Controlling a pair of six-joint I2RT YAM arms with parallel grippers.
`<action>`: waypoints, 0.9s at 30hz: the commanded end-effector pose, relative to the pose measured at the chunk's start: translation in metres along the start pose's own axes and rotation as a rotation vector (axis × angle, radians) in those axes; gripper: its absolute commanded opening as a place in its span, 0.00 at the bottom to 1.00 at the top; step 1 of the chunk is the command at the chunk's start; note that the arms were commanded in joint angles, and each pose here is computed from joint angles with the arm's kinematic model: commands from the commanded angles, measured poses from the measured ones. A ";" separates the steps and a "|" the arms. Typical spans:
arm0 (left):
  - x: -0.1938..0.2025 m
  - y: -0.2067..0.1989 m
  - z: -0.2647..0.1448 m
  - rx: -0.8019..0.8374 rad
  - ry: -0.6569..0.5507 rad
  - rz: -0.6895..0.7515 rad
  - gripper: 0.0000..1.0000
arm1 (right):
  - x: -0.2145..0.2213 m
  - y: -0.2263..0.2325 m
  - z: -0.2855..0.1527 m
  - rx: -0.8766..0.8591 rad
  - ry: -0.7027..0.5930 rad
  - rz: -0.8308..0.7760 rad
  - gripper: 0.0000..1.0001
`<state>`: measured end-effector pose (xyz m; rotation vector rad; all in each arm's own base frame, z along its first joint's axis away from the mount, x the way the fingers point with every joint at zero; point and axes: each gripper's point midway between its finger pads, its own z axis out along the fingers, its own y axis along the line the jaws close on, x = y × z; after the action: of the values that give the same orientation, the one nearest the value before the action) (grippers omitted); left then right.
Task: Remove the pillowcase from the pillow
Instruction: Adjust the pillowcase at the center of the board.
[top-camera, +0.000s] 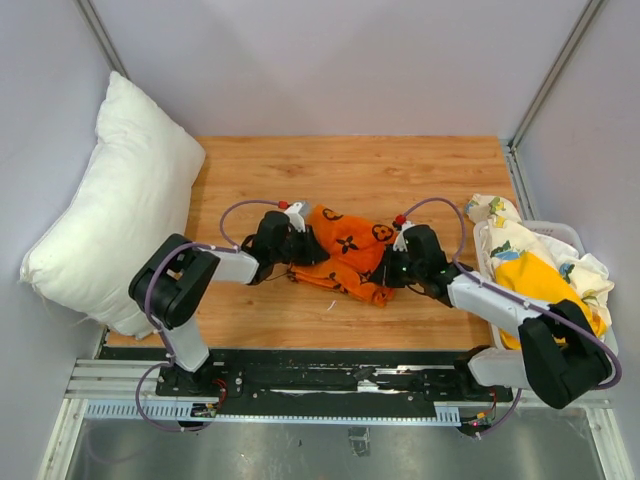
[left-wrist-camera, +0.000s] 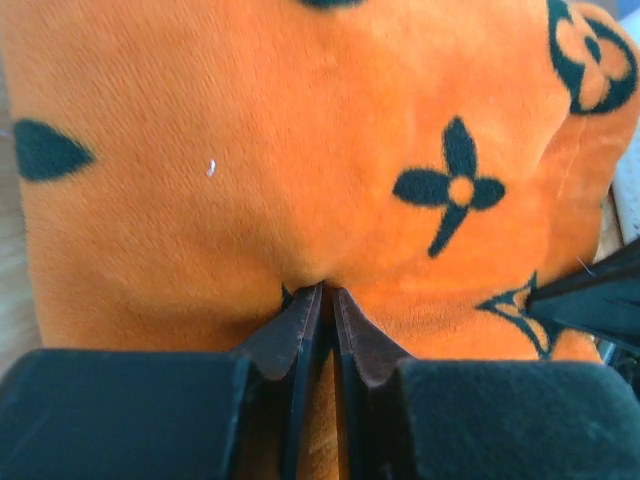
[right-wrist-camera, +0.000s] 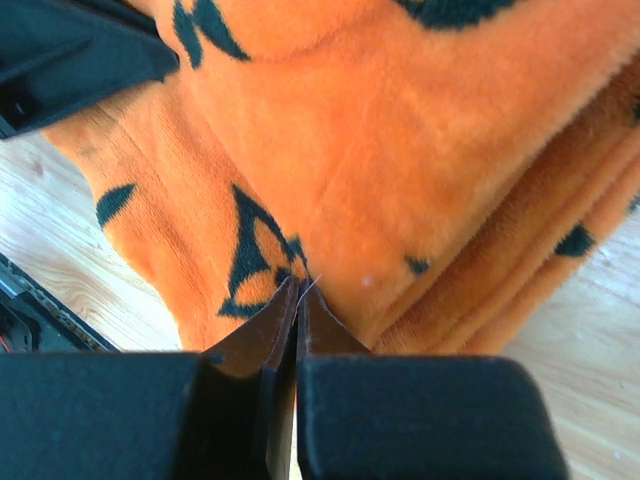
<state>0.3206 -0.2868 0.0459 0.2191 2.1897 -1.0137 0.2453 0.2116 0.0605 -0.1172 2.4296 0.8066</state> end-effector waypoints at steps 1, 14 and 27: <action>-0.040 0.007 -0.004 -0.122 -0.071 0.065 0.17 | -0.003 -0.006 -0.014 0.069 0.019 -0.064 0.01; -0.070 -0.026 -0.081 -0.160 -0.203 0.087 0.70 | -0.124 -0.056 -0.042 0.229 -0.254 0.113 0.84; 0.029 -0.052 -0.119 -0.083 0.025 0.015 0.01 | -0.171 -0.099 0.017 0.323 -0.121 0.226 0.59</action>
<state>0.2450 -0.2309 0.1342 0.1609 2.1359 -0.8677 0.4105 0.1278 0.0962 0.2908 2.4016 0.4937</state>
